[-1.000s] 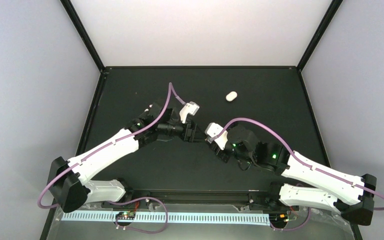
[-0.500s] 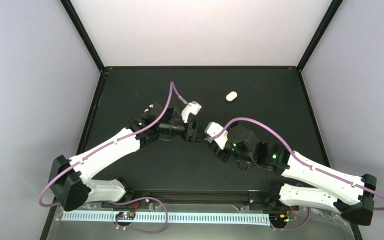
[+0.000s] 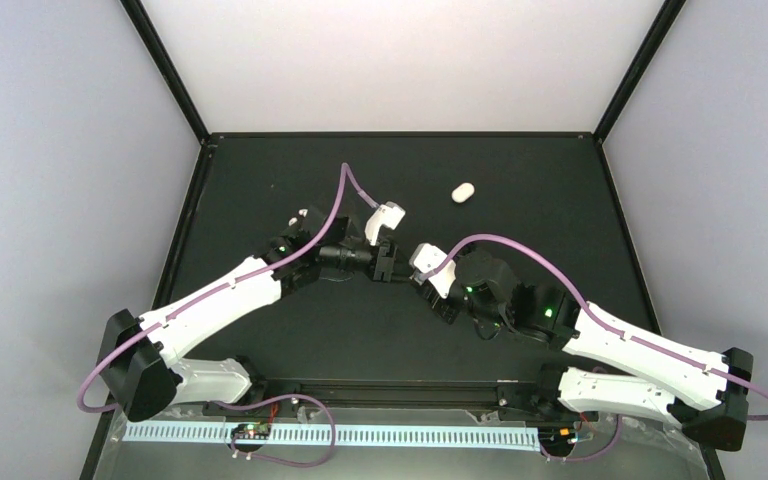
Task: Insert the wireless bluetooth earbuds into the charging case
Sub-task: Pick up the charging case at the center of the board.
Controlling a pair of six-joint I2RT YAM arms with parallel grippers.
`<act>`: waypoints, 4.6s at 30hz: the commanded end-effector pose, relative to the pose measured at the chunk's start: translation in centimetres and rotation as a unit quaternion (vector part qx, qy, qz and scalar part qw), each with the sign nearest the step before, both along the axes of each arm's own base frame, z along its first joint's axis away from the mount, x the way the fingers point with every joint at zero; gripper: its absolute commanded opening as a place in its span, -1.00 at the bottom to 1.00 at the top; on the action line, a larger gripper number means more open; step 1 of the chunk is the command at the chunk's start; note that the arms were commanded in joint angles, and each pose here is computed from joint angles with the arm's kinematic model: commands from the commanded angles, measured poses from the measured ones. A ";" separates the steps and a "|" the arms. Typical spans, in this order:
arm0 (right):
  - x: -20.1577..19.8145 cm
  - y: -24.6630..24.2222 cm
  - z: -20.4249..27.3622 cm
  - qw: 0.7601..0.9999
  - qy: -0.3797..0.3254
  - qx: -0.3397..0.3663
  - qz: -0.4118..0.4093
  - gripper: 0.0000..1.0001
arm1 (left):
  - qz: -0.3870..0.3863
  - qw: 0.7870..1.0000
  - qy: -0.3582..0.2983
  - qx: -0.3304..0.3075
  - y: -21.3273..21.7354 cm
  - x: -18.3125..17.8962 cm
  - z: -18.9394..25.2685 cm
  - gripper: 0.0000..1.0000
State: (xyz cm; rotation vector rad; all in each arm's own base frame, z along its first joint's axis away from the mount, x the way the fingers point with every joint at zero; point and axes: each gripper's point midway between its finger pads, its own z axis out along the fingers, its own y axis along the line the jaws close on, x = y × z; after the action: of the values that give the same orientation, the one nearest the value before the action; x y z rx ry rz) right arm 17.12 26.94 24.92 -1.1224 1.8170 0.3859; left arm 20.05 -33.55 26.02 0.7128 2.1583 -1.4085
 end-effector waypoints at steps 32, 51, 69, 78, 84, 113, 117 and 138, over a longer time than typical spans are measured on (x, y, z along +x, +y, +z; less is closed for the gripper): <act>0.1 0.4 0.7 1.000 -0.008 0.011 -0.001 -0.17 | -0.019 0.999 0.001 -0.029 -0.2 -1.1 0.7 -0.61; -0.3 -1.6 14.4 0.960 0.023 0.275 -0.051 1.00 | 0.058 0.972 -0.182 -0.136 5.9 -1.6 8.7 -0.97; -6.1 -0.2 20.5 0.920 0.043 0.368 0.124 1.00 | -0.070 0.898 -0.357 -0.249 8.6 -10.0 15.6 -0.97; -2.6 -0.8 20.3 0.944 -0.002 0.327 0.036 0.99 | -0.071 0.880 -0.392 -0.260 8.9 -10.4 15.0 -0.97; -2.0 -0.2 18.1 0.951 -0.003 0.309 0.026 1.00 | -0.091 0.820 -0.492 -0.279 10.2 -12.8 15.2 -0.97; 4.4 -7.0 10.5 0.952 -0.059 0.184 -0.239 1.00 | -0.087 0.812 -0.525 -0.241 7.5 -8.9 17.9 -0.97; 5.2 -7.3 8.7 0.939 -0.023 0.189 -0.288 1.00 | -0.012 0.815 -0.517 -0.264 9.1 -8.0 18.0 -0.97; 4.0 -8.8 10.8 0.924 0.080 0.354 -0.125 0.99 | -0.030 0.859 -0.432 -0.273 11.7 -6.9 15.5 -0.97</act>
State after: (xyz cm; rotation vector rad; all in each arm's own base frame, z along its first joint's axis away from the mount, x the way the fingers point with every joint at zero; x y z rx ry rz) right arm 25.53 16.31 30.16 -0.0912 1.9128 0.7404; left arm 16.38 -21.53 40.62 0.8271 1.0770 -1.2187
